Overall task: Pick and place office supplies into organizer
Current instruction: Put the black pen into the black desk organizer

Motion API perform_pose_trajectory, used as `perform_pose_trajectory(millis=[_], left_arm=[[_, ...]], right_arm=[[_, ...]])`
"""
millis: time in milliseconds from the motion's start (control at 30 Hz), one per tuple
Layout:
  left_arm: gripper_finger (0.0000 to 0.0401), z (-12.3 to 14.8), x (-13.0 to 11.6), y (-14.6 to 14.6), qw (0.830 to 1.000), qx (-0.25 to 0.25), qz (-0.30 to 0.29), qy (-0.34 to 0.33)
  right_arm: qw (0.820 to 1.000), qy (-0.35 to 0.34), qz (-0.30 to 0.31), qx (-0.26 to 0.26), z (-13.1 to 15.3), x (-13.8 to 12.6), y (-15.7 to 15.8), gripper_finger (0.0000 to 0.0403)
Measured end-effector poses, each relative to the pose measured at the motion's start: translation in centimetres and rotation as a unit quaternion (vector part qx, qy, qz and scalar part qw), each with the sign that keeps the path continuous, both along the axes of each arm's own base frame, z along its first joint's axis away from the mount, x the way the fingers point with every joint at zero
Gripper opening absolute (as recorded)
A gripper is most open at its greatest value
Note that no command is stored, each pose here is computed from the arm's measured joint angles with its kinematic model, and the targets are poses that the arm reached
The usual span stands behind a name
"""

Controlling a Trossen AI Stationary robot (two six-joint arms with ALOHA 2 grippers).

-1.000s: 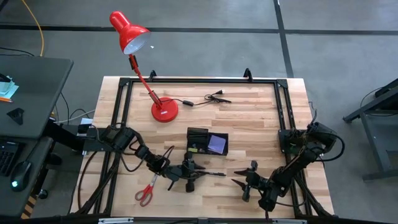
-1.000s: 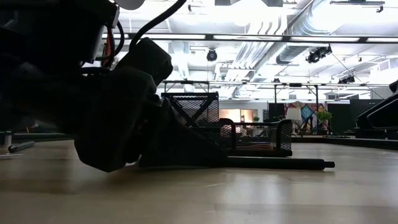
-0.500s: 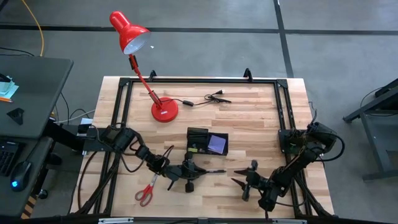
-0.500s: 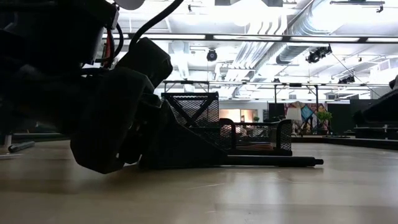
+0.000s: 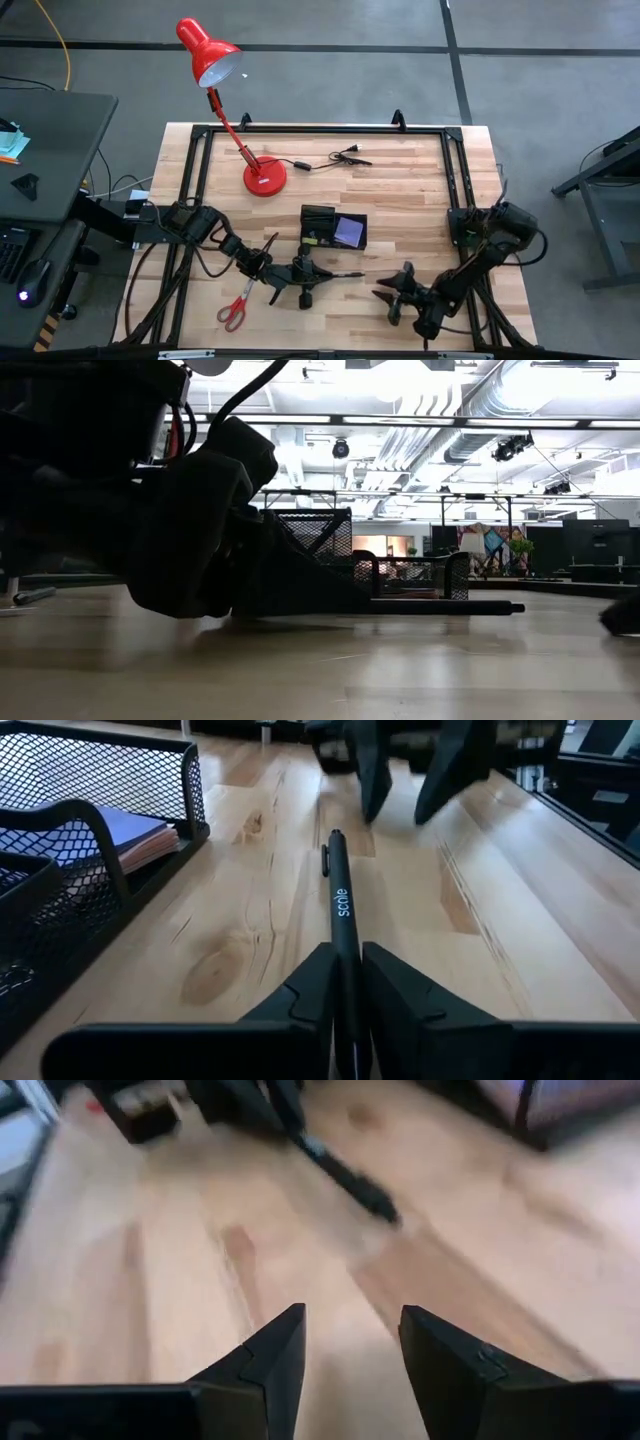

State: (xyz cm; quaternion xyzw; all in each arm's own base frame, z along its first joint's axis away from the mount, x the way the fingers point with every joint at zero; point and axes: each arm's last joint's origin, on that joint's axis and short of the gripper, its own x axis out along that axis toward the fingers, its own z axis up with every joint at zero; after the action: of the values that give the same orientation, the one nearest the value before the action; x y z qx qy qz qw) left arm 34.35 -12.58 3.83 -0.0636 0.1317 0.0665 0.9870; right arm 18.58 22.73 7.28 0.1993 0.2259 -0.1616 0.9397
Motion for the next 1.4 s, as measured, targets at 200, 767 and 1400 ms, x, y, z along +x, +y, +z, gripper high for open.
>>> perform_pose_trajectory(millis=[200,767,1400], left_arm=[[0.0032,0.1,0.0,0.0,1.0,-0.006,-0.001,-0.008],[0.0016,0.2,0.1,-0.1,1.0,-0.014,-0.02,-0.008],[0.0032,0.2,0.1,-0.2,0.999,-0.02,-0.023,-0.01]], right_arm=[[0.998,-0.005,-0.043,-0.047,-2.5,1.2,-1.3,0.0158],[0.999,0.013,0.006,-0.052,-2.0,1.8,-1.0,0.0159],[0.981,0.063,0.11,-0.146,-1.7,3.6,-1.6,0.0145]])
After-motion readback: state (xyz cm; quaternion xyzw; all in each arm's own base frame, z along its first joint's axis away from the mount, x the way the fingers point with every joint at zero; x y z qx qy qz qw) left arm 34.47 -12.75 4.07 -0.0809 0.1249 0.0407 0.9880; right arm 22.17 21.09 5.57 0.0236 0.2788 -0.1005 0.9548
